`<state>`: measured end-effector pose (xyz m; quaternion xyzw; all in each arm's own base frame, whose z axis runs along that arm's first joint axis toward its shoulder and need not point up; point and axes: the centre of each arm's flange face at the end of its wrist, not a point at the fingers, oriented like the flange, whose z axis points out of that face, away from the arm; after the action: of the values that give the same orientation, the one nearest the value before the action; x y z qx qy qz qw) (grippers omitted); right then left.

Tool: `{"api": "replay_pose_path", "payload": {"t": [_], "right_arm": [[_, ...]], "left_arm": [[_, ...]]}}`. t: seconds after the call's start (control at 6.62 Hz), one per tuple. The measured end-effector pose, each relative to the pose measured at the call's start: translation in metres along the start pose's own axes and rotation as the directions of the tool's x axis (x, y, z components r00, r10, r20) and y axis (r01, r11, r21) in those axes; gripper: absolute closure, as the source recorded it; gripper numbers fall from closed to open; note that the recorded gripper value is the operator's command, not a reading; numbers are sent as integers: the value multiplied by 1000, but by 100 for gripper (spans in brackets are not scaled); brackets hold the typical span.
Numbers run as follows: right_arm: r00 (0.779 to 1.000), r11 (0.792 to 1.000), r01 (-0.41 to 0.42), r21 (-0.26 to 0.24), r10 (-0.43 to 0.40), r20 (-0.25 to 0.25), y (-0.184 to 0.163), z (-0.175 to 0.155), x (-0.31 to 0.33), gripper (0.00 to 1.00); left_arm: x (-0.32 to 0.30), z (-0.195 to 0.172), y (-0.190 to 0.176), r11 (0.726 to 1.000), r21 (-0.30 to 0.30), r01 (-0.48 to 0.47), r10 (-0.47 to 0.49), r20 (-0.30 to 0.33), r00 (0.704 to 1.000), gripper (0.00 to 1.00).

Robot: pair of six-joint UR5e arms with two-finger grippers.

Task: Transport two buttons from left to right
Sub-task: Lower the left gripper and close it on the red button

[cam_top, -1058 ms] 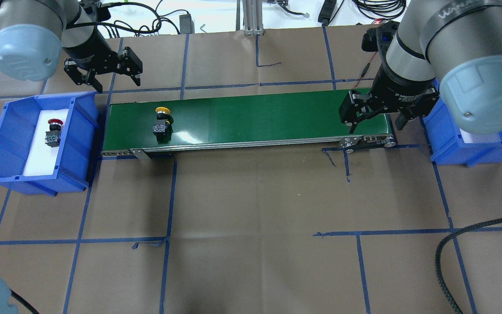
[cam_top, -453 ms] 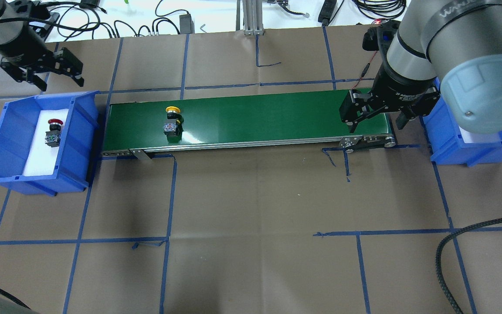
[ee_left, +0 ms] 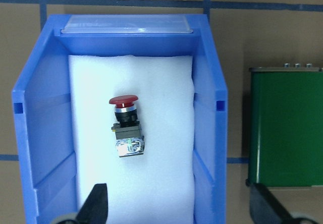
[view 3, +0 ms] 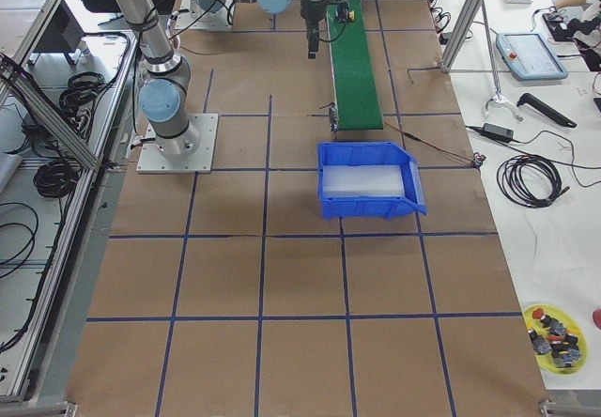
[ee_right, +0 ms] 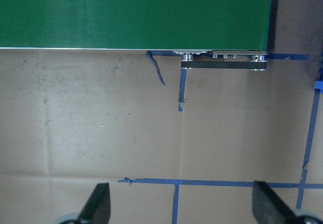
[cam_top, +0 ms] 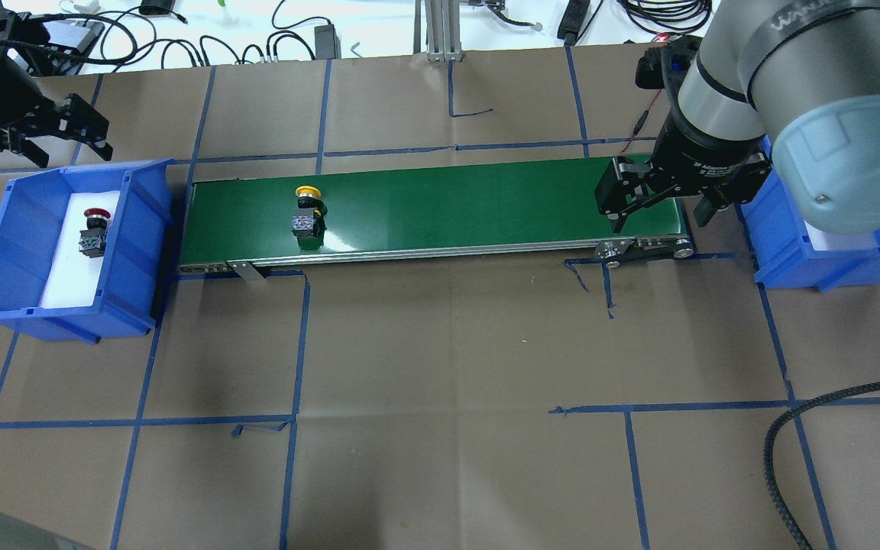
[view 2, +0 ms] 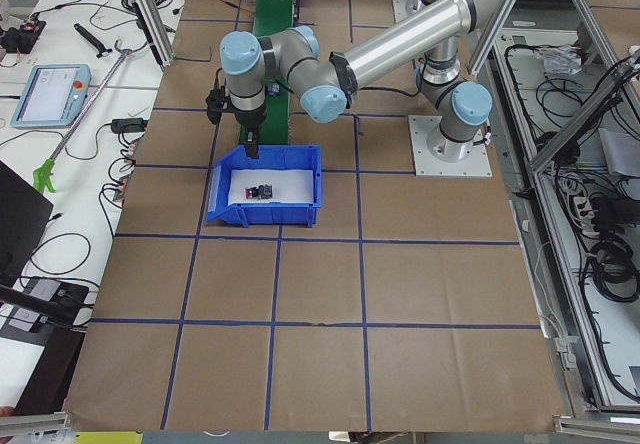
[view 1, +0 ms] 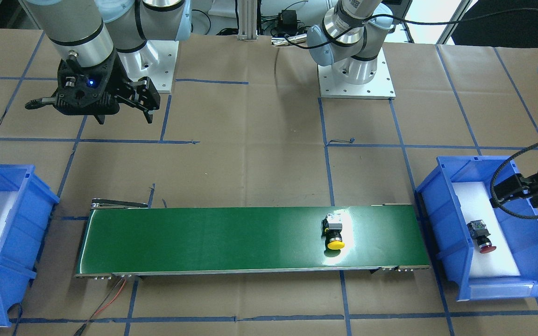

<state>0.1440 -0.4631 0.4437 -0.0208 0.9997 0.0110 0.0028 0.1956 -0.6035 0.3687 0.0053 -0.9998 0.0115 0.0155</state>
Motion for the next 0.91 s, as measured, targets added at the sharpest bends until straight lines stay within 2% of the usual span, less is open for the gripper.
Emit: {"api": "replay_pose_path", "payload": {"t": [0.45,0.91], "right_arm": [[1000,1000,1,-2,-1,-1,0,1,1,0],[1000,1000,0,-2,0,-1,0,1,1,0]], "left_arm": [[-41,56,-9,1000,-22,-16,15,-17,1000,1],[-40,102,-6,1000,0,-25,25,-3,1000,1]]}}
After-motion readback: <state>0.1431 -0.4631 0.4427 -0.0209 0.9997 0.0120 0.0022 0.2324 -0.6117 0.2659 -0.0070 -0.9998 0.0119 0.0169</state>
